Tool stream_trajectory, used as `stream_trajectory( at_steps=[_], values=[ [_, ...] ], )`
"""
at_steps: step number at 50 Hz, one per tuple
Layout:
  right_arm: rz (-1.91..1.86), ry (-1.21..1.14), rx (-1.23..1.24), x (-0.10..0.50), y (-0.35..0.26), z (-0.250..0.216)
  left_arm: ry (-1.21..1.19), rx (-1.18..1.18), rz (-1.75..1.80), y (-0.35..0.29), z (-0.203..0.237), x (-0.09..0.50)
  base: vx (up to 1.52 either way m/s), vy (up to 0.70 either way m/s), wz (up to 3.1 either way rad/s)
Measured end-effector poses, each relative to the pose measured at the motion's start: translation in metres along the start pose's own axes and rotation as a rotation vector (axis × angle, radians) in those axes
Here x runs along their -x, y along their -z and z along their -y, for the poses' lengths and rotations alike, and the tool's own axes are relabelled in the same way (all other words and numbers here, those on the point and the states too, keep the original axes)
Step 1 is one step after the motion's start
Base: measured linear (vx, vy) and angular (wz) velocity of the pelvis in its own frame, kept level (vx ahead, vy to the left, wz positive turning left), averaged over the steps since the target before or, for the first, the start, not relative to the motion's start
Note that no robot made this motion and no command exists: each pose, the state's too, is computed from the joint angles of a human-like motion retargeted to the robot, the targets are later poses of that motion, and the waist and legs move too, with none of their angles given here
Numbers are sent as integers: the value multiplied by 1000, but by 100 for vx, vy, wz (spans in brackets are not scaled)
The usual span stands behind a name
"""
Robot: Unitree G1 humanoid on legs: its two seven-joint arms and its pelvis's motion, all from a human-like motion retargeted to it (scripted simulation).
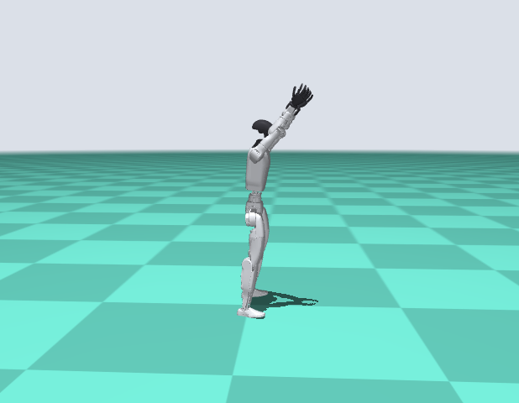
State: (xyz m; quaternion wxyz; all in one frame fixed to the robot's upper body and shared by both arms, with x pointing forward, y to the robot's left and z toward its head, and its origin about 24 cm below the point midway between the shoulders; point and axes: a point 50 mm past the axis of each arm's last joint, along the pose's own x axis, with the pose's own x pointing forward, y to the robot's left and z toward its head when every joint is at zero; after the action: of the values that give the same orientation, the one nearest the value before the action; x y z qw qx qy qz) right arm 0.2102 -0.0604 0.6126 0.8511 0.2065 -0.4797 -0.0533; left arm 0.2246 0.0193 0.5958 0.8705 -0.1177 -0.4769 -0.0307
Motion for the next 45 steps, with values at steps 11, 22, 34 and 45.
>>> stream_trajectory(
  at_steps=[11, 22, 34, 45],
  values=[
    [-139, 20, 6, 3, 66, 18, -19, -58, -163, 68, -21, 3, 1, 1, 1],
    [-236, 29, 80, 20, 126, 26, -82, -12, -273, 124, -47, 15, -15, 4, -3],
    [-713, 95, 244, 156, 314, 97, -315, -4, -792, 313, -137, 146, -26, 1, 0],
    [-1516, 365, 469, 431, 388, 229, -724, 9, -1443, 393, -171, 445, -11, -1, 22]
  ],
)
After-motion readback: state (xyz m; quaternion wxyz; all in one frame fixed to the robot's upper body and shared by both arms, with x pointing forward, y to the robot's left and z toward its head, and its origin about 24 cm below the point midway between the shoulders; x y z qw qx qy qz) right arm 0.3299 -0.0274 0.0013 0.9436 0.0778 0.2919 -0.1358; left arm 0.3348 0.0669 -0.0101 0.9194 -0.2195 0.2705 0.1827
